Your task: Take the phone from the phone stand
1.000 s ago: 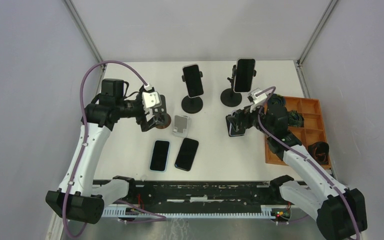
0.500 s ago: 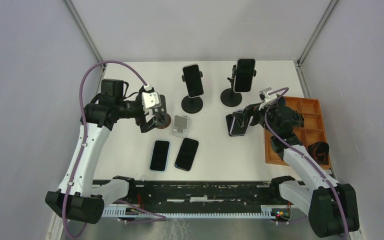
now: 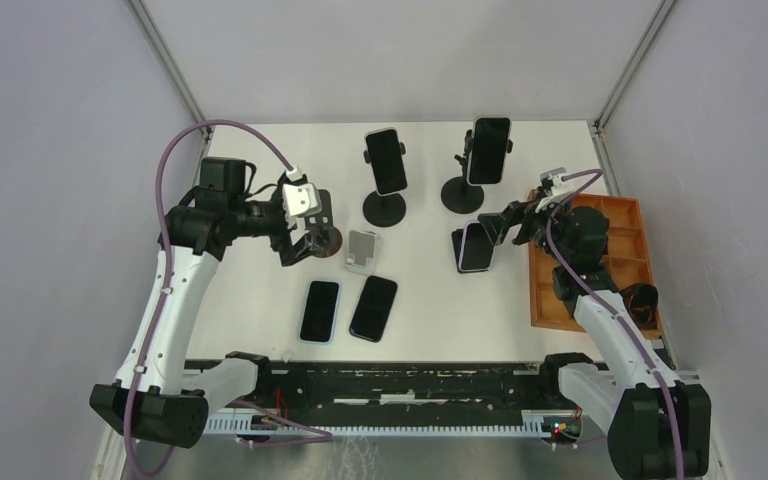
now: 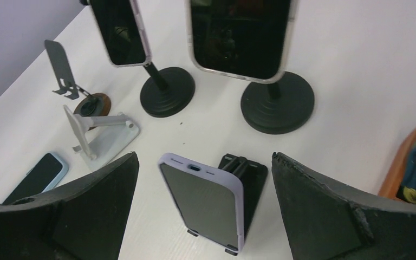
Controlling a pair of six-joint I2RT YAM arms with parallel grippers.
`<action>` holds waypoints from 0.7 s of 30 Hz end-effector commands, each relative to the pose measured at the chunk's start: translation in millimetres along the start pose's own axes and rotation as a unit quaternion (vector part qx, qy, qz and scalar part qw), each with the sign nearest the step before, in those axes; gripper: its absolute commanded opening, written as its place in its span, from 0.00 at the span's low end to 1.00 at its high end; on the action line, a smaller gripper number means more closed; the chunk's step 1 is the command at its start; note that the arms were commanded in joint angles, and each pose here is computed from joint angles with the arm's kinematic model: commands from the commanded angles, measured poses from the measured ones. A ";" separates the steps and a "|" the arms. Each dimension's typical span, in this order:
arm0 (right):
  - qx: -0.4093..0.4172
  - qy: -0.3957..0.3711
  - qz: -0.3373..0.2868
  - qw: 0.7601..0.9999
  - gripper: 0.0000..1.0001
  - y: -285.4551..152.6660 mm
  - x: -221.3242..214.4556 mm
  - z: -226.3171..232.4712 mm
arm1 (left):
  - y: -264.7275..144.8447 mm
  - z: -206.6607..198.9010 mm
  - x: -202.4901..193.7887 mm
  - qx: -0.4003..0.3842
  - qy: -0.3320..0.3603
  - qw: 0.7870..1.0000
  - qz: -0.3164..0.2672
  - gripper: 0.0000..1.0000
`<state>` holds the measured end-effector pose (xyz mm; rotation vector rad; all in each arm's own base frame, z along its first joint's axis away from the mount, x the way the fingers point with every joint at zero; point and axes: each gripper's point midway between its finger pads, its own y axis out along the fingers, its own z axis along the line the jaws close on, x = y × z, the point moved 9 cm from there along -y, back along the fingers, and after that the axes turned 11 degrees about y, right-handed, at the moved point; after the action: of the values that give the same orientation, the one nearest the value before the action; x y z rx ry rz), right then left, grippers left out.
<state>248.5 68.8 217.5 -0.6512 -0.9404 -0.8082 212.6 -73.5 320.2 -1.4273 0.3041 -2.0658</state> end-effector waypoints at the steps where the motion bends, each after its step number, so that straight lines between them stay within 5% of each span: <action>1: -0.025 0.037 -0.004 0.999 0.98 -5.2 -4.9 -11.2 | -6.4 4.4 12.8 0.007 0.019 1.000 -0.020 1.00; 11: 0.015 0.098 0.061 0.993 0.98 -0.9 -68.6 -27.5 | -7.3 3.4 13.6 0.002 0.019 1.000 -0.020 1.00; 21: 0.015 0.090 0.063 0.994 0.98 18.0 -78.3 -44.4 | -3.4 -1.0 8.6 -0.013 0.004 1.000 -0.019 1.00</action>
<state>235.6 67.0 111.2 -0.6461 -0.6198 -0.6979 209.8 -73.5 322.3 -1.4411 0.3099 -2.0618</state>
